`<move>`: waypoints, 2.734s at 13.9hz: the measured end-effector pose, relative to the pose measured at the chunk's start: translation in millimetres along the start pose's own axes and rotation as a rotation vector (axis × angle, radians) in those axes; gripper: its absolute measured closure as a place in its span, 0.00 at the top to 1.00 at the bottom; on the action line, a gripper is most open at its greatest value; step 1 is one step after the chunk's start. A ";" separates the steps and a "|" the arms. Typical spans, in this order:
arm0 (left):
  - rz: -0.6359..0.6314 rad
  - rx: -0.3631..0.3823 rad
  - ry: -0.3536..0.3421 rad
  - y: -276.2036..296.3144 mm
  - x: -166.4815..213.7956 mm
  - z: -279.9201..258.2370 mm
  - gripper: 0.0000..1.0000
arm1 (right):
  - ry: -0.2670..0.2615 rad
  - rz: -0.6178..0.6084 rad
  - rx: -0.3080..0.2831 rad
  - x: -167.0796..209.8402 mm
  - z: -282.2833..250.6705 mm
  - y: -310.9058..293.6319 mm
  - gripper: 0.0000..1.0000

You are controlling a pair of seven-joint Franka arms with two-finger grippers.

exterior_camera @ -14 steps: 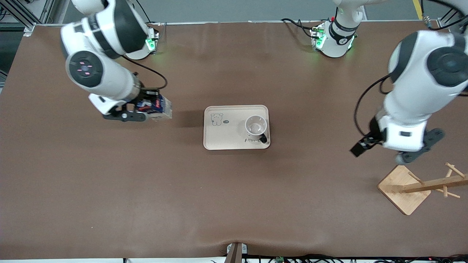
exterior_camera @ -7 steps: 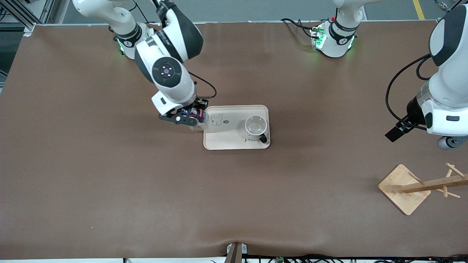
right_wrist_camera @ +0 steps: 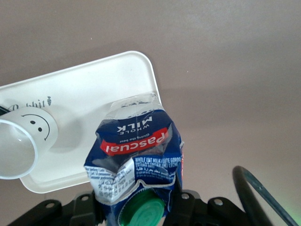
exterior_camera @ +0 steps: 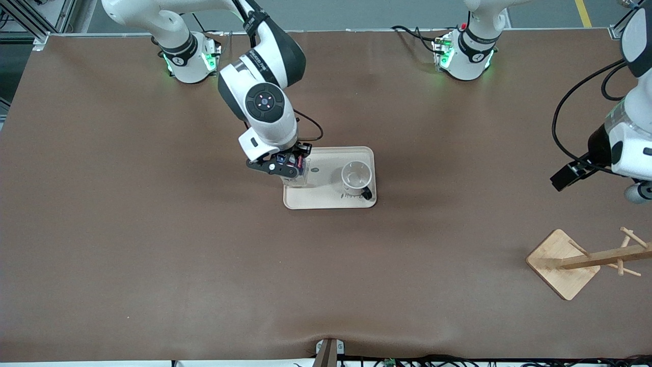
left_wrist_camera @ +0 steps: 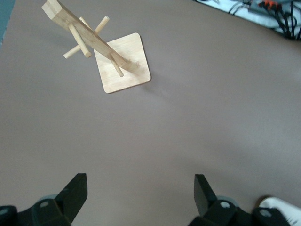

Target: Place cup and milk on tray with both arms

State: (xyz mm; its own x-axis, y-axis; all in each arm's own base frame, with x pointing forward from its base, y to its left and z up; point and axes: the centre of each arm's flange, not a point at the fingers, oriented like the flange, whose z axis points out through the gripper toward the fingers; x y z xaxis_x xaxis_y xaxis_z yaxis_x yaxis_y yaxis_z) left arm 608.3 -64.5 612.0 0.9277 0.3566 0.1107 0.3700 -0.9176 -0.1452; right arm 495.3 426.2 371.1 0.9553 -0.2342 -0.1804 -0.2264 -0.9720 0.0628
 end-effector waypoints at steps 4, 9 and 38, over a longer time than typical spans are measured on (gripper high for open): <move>0.097 0.036 -0.025 2.0 -21.3 -17.7 1.00 | -0.014 -0.016 -0.032 -11.4 24.6 -14.6 0.53; 0.143 -0.041 -0.048 -47.3 -22.1 -39.1 1.00 | 0.010 -0.010 0.004 -7.6 24.8 -20.5 0.53; 0.168 -0.114 -0.106 -73.1 -50.1 -55.4 1.00 | -0.003 0.230 0.082 135.8 -206.8 202.4 1.00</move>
State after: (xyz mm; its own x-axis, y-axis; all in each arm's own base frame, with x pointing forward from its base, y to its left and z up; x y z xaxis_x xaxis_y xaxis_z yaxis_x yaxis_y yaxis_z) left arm 532.1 -25.0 671.5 0.9780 0.2082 -0.0100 0.2076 -0.9774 -0.0398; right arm 618.5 201.6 562.3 0.8764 -0.4492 -0.1735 -0.4525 -0.8915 0.0222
